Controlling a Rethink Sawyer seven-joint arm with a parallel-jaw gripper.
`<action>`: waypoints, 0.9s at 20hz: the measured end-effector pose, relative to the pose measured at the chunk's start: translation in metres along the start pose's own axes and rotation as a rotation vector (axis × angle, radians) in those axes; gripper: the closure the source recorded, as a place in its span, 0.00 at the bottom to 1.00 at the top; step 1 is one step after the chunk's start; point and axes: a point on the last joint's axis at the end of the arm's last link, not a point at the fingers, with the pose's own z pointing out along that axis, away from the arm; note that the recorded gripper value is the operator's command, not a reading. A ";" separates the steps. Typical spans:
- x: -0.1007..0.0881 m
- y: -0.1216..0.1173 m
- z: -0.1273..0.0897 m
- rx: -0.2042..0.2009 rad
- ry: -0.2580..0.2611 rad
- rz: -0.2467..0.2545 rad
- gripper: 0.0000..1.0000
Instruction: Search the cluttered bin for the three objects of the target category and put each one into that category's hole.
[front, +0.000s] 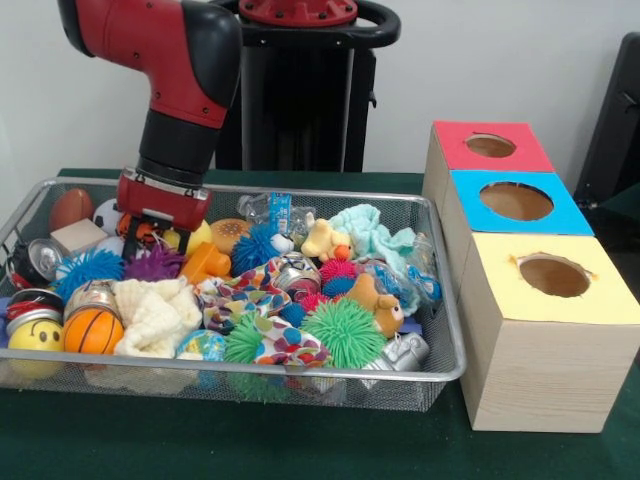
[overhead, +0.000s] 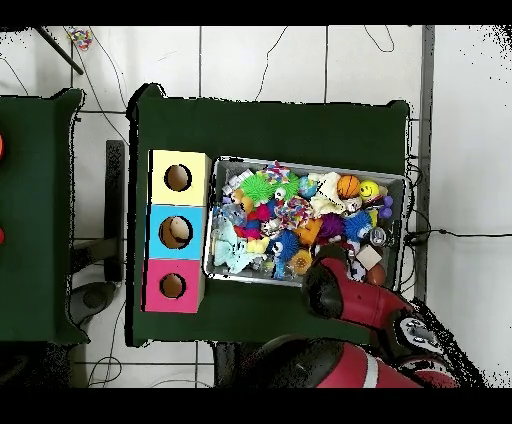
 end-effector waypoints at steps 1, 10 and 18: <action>0.000 0.000 -0.001 -0.003 0.000 0.005 0.00; 0.001 -0.008 -0.008 -0.045 -0.001 0.077 0.00; 0.005 -0.017 -0.023 -0.075 0.012 0.112 0.00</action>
